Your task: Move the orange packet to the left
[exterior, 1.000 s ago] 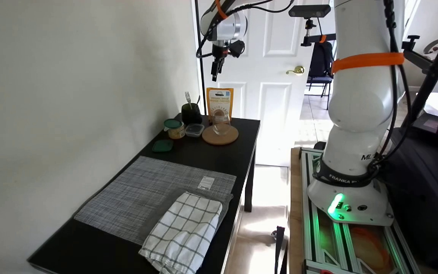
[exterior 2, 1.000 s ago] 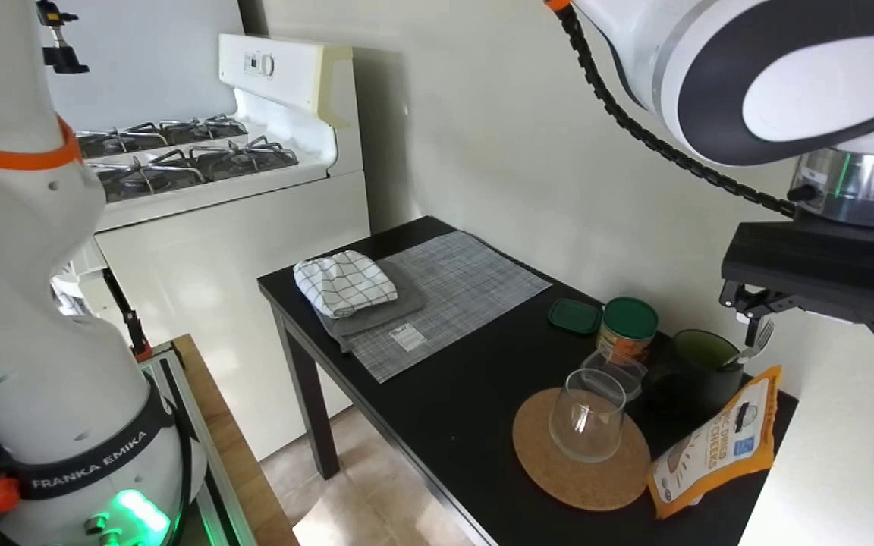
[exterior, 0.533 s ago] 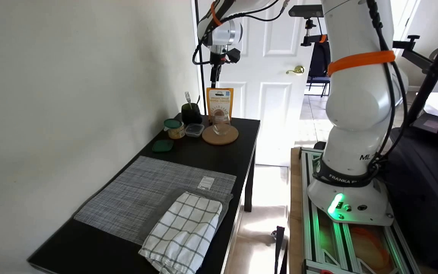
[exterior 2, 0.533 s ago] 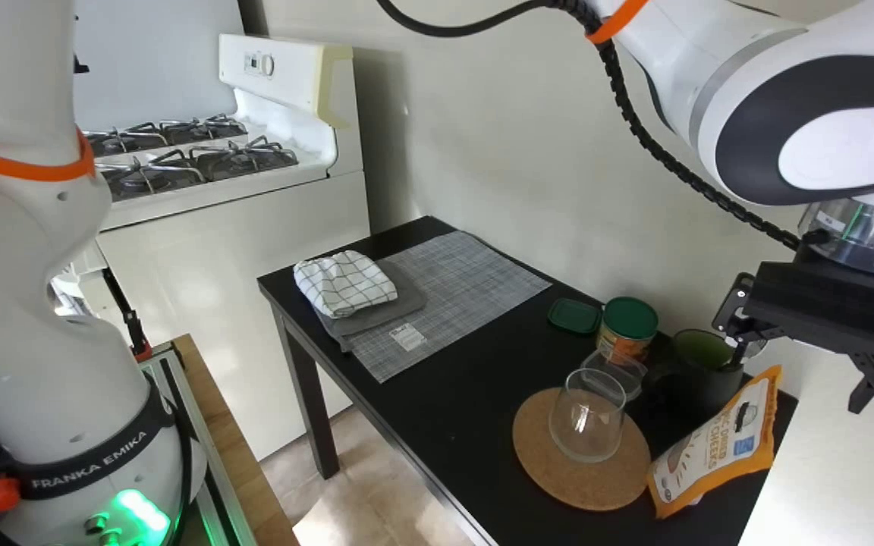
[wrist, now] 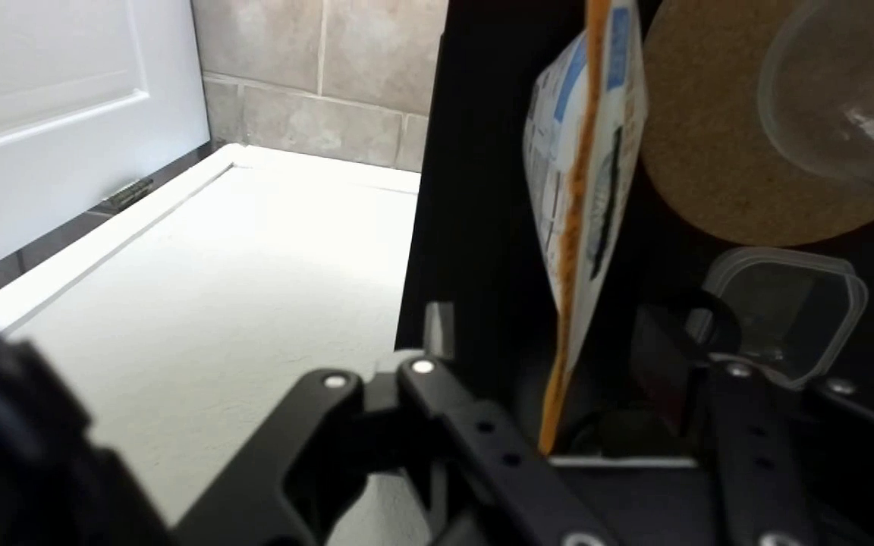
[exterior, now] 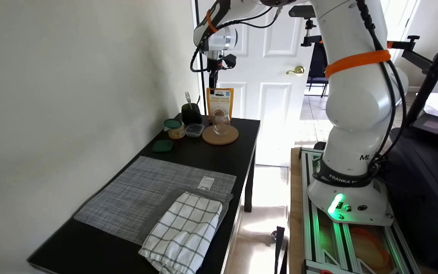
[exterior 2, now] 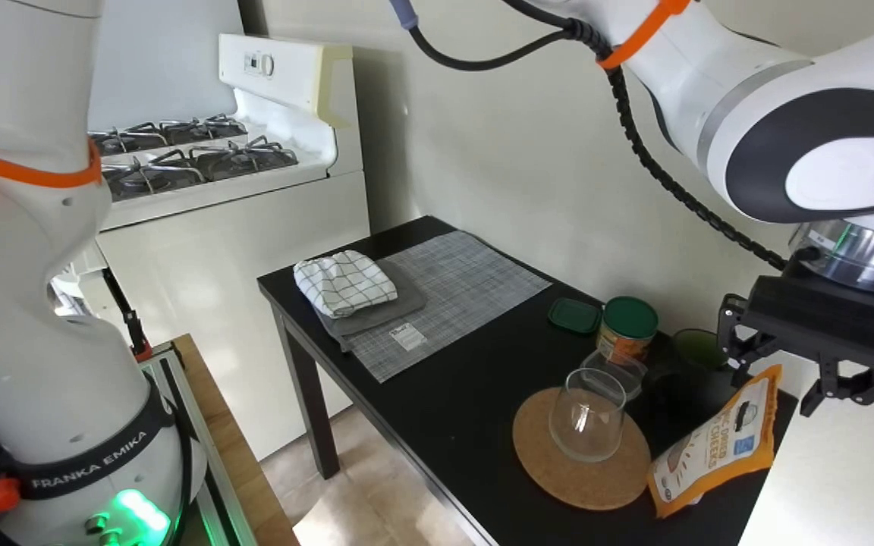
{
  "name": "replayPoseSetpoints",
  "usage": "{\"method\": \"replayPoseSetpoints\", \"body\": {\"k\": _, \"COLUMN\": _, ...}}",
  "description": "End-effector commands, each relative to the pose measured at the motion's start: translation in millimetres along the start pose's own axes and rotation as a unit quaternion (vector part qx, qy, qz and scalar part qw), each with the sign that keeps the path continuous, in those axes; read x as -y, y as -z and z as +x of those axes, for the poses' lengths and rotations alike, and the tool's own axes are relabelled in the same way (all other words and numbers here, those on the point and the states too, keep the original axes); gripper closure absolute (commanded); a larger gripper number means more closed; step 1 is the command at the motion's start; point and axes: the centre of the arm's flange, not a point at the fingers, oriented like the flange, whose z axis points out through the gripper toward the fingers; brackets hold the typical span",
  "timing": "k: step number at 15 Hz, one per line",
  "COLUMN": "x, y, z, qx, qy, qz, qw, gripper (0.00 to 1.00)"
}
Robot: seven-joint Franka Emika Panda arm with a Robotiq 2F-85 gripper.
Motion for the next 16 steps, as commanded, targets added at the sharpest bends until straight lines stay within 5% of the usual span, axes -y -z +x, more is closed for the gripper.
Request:
{"method": "replayPoseSetpoints", "body": {"k": 1, "x": -6.3, "y": -4.3, "z": 3.8, "qx": 0.024, "qy": 0.009, "qz": 0.005, "qw": 0.9996, "gripper": 0.70}}
{"method": "replayPoseSetpoints", "body": {"k": 5, "x": -2.6, "y": 3.4, "z": 0.9, "qx": 0.050, "qy": 0.025, "qz": 0.000, "qw": 0.9984, "gripper": 0.99}}
{"method": "replayPoseSetpoints", "body": {"k": 11, "x": 15.0, "y": 29.0, "z": -7.3, "qx": 0.116, "qy": 0.051, "qz": -0.017, "qw": 0.9917, "gripper": 0.99}}
{"method": "replayPoseSetpoints", "body": {"k": 16, "x": 35.1, "y": 70.0, "z": -13.2, "qx": 0.131, "qy": 0.086, "qz": -0.034, "qw": 0.9871, "gripper": 0.99}}
